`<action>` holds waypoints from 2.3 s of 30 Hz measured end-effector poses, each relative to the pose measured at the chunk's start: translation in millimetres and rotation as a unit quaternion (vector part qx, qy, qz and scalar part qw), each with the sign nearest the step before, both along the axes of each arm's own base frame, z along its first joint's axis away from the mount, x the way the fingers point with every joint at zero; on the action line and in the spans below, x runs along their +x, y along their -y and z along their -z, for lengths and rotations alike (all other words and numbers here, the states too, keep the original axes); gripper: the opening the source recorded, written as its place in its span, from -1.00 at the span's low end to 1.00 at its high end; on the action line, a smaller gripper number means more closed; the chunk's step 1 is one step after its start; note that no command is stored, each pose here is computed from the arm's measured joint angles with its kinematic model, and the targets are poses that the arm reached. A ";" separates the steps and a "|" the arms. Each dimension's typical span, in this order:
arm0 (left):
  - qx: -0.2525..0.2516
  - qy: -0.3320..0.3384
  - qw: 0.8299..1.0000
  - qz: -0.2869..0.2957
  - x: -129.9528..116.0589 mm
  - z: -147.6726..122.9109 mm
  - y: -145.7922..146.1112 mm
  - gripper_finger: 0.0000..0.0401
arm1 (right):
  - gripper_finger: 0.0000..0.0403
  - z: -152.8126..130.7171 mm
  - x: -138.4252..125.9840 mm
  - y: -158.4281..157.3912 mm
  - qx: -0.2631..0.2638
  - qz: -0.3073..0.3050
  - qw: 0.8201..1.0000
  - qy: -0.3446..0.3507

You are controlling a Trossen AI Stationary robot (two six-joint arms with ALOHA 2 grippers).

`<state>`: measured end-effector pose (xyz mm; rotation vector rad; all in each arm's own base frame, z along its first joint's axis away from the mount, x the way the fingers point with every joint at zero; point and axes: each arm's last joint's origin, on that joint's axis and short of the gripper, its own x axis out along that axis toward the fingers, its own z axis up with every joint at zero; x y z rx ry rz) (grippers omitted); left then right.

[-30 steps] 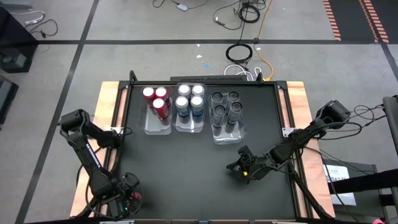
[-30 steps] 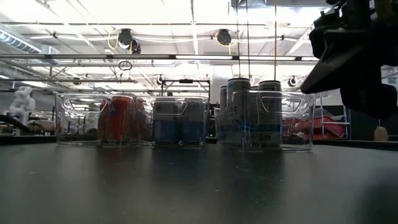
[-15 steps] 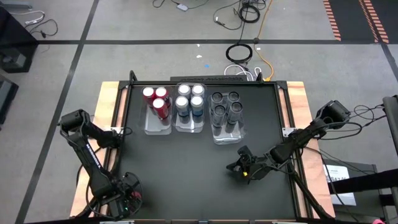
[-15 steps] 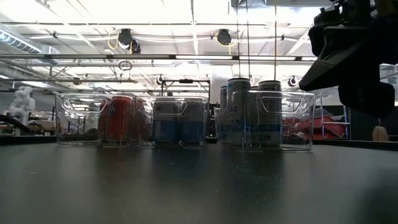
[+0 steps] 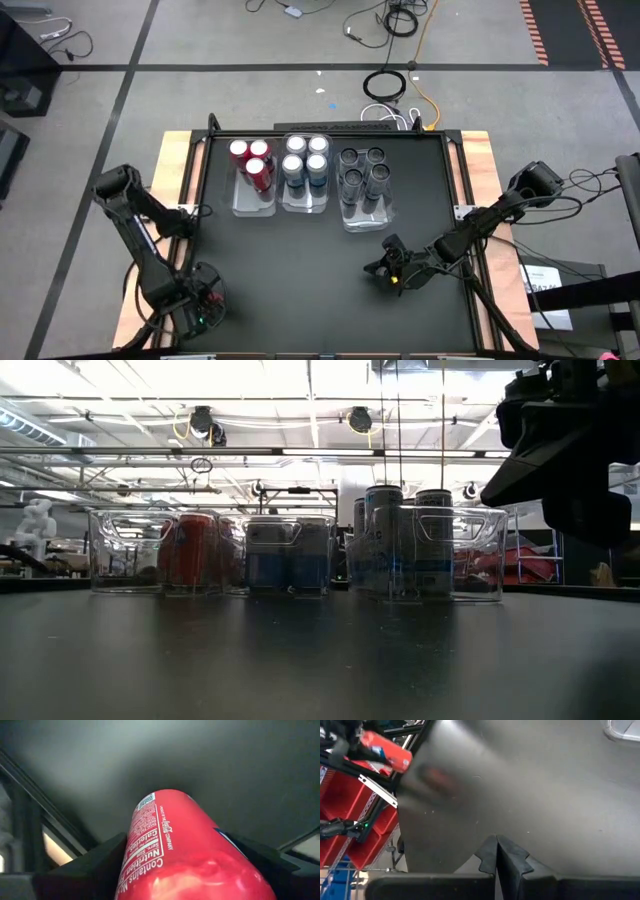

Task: Sort soda cans
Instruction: Put the orange soda can into the left transparent bin

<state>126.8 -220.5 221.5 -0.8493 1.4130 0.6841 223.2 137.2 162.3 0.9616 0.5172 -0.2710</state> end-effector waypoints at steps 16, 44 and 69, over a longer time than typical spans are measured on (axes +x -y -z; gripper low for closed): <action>0.105 0.190 0.966 -0.142 11.7 -82.6 -152.6 0.61 | -1.00 0.1 0.3 0.6 -0.059 -0.037 0.998 0.000; 0.135 0.009 0.986 0.096 60.4 -38.2 -332.5 0.61 | -1.00 -0.4 15.8 29.3 -0.014 0.052 0.999 0.001; 0.147 -0.047 0.981 0.122 87.0 3.8 -366.1 0.61 | -1.00 -1.1 16.2 29.2 0.016 0.072 0.997 0.007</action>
